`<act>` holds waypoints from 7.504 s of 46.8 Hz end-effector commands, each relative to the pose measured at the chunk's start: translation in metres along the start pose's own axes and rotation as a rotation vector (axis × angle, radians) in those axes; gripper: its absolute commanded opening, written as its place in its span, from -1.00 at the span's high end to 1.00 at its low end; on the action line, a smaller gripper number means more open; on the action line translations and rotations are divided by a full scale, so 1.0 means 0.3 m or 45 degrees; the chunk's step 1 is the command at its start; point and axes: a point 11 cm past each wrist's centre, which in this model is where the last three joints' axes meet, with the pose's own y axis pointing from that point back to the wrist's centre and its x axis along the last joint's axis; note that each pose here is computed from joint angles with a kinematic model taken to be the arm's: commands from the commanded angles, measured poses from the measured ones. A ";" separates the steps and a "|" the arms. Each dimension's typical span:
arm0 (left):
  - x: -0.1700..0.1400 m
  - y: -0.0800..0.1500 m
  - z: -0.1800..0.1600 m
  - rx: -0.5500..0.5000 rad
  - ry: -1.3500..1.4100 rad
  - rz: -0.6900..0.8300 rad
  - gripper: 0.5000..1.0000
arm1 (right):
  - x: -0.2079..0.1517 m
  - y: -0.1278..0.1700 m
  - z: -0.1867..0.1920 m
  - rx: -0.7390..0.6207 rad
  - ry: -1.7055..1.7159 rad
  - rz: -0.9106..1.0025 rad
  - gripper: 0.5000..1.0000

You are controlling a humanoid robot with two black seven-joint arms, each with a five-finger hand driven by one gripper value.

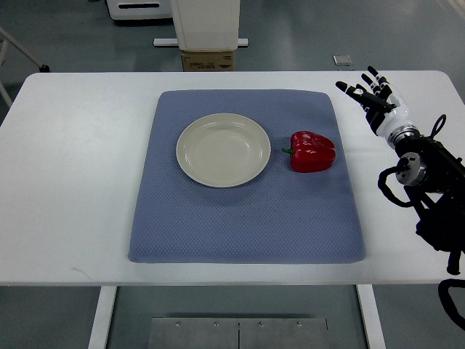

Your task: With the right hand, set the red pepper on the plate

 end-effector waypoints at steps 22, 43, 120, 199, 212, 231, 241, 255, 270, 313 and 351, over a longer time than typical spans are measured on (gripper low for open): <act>-0.002 0.000 0.003 -0.002 0.010 -0.005 -1.00 | -0.009 -0.002 -0.007 0.006 -0.005 -0.009 -1.00; -0.001 0.000 0.003 -0.002 0.009 0.000 -1.00 | -0.017 -0.003 -0.009 0.008 -0.006 -0.030 -1.00; -0.001 0.000 0.003 -0.002 0.009 0.000 -1.00 | -0.026 -0.006 -0.016 0.000 -0.012 -0.048 -1.00; -0.001 0.000 0.003 -0.002 0.009 0.001 -1.00 | -0.203 0.091 0.002 -0.006 1.200 -0.895 -0.88; -0.001 0.000 0.003 -0.002 0.009 0.000 -1.00 | -0.179 0.102 0.046 -0.015 1.306 -0.900 -0.83; -0.001 0.000 0.003 -0.002 0.009 0.000 -1.00 | -0.111 0.107 0.088 -0.101 1.405 -0.895 -0.46; -0.001 0.000 0.003 -0.002 0.009 0.000 -1.00 | -0.080 0.108 0.085 -0.118 1.427 -0.878 -0.04; -0.001 0.000 0.003 -0.002 0.009 0.000 -1.00 | -0.089 0.102 0.069 -0.106 1.432 -0.879 1.00; -0.001 0.000 0.003 -0.002 0.009 0.000 -1.00 | -0.136 0.062 0.003 -0.094 1.458 -0.838 1.00; -0.001 0.000 0.003 -0.002 0.009 0.000 -1.00 | -0.593 0.059 0.128 -0.101 1.443 -1.039 1.00; -0.001 0.000 0.003 -0.002 0.009 0.000 -1.00 | -0.674 0.104 0.233 -0.118 1.401 -1.085 0.33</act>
